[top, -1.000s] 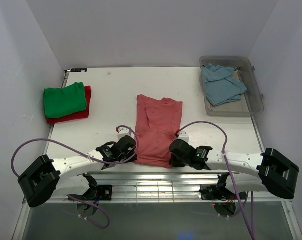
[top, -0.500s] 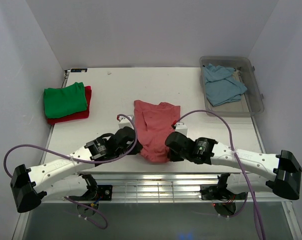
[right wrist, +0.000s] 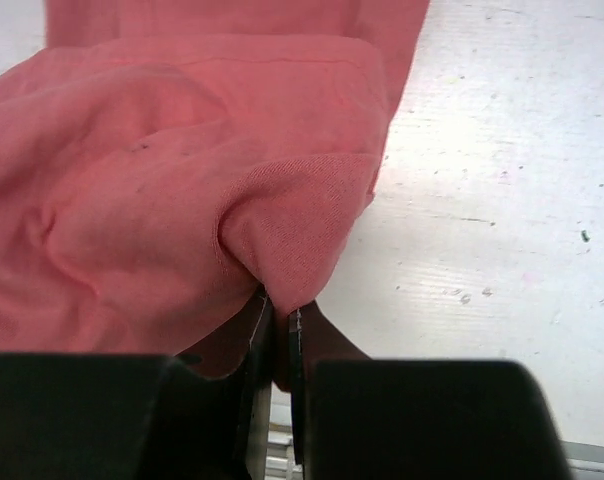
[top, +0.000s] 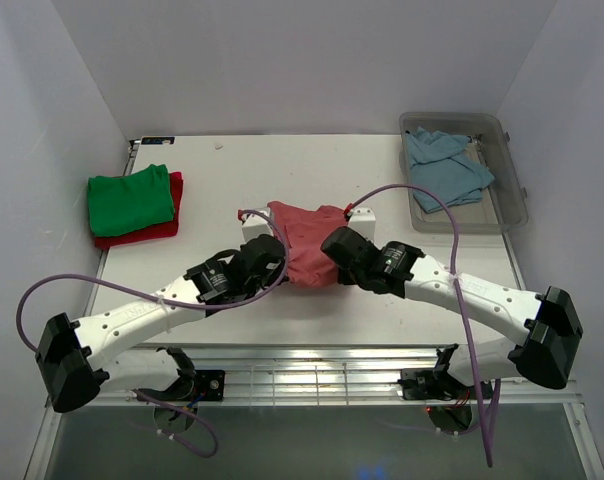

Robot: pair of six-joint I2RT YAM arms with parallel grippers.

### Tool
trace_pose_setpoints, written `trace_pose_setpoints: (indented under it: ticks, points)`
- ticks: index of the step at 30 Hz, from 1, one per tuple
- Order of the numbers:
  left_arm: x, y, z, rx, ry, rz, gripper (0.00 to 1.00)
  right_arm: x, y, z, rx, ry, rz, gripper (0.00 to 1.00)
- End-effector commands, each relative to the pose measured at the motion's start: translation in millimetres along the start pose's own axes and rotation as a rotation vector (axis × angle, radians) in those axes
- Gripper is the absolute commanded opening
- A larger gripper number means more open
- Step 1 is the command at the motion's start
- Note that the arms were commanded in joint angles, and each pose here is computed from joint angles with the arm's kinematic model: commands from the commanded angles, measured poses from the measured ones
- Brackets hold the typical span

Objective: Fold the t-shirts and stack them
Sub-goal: Fold the tshirt

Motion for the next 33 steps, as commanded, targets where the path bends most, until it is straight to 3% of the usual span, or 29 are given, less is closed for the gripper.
trace_pose_setpoints:
  ticks: [1, 33]
  points:
    - [4, 14, 7, 0.034, -0.011, -0.038, 0.00, 24, 10, -4, -0.028, -0.014, -0.057, 0.09]
    - [58, 172, 44, 0.044, -0.071, 0.053, 0.00, 83, 159, -28, -0.127, -0.046, 0.086, 0.09]
Point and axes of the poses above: each gripper's point midway between its finger pads, its own y axis out along the fingers, its own z axis along the line the jaws close on, x = y × z, the point moved 2 cm from there along -y, back along the fingers, and after that the axes turned 6 degrees about y, right-handed, at the moved point
